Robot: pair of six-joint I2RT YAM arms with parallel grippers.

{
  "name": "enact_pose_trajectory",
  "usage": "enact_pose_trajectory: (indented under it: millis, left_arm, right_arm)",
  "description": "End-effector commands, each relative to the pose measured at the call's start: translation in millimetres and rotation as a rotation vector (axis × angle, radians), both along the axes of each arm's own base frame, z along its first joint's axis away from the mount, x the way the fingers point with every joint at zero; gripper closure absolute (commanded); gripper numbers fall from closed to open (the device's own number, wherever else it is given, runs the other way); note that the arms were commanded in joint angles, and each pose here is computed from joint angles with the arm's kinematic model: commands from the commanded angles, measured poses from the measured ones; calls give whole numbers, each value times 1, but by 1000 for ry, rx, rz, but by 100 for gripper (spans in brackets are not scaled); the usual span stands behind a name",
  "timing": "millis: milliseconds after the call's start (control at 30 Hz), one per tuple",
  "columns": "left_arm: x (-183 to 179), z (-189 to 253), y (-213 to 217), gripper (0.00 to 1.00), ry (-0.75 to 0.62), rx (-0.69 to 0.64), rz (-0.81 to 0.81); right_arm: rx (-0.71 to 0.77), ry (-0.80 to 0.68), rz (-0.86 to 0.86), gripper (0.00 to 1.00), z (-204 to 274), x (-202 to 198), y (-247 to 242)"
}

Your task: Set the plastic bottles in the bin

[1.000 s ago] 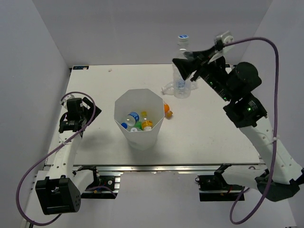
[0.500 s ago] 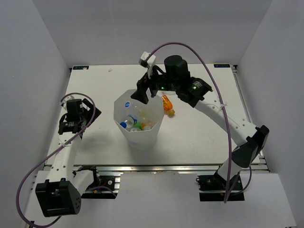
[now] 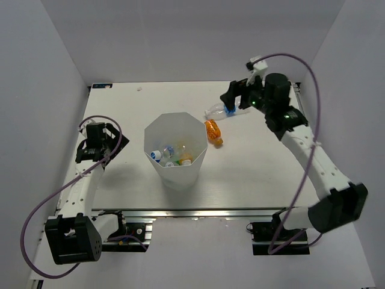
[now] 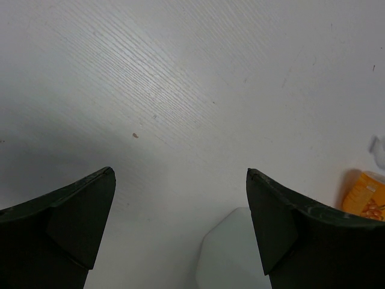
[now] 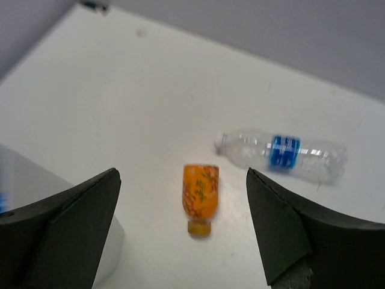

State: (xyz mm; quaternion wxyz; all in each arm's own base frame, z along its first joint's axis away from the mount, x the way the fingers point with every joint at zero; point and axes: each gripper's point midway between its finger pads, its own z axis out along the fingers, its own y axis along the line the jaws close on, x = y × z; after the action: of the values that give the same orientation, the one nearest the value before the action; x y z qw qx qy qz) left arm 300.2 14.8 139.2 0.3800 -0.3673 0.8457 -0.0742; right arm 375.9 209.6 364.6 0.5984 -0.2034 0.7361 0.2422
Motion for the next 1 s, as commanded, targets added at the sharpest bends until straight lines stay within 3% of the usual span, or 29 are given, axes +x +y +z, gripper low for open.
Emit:
enact_pose_trajectory:
  millis: [0,100,333,533,600,633,667,767,967]
  left_arm:
    - [17,19,-3,2,-62,-16,-10]
    - [20,17,-2,2,-54,-20,-7]
    - [16,11,2,2,-21,-7,19]
    - [15,8,7,2,-2,15,37]
    - [16,10,8,2,-7,15,36]
    - [17,10,7,2,-7,13,36]
    - [17,10,7,2,-5,13,33]
    - [17,13,8,2,-9,18,34]
    - [16,19,7,2,-36,20,24]
  right_arm:
    - [-126,152,-27,11,-101,27,5]
    - [-186,252,-6,11,-158,50,18]
    - [-266,386,0,11,-241,81,43]
    - [-331,489,112,11,-314,51,80]
    - [-330,517,124,18,-328,47,87]
    - [-323,521,122,25,-327,48,88]
    - [-323,519,117,39,-325,49,88]
    - [-311,446,72,67,-283,55,82]
    - [-221,34,-26,71,-89,52,52]
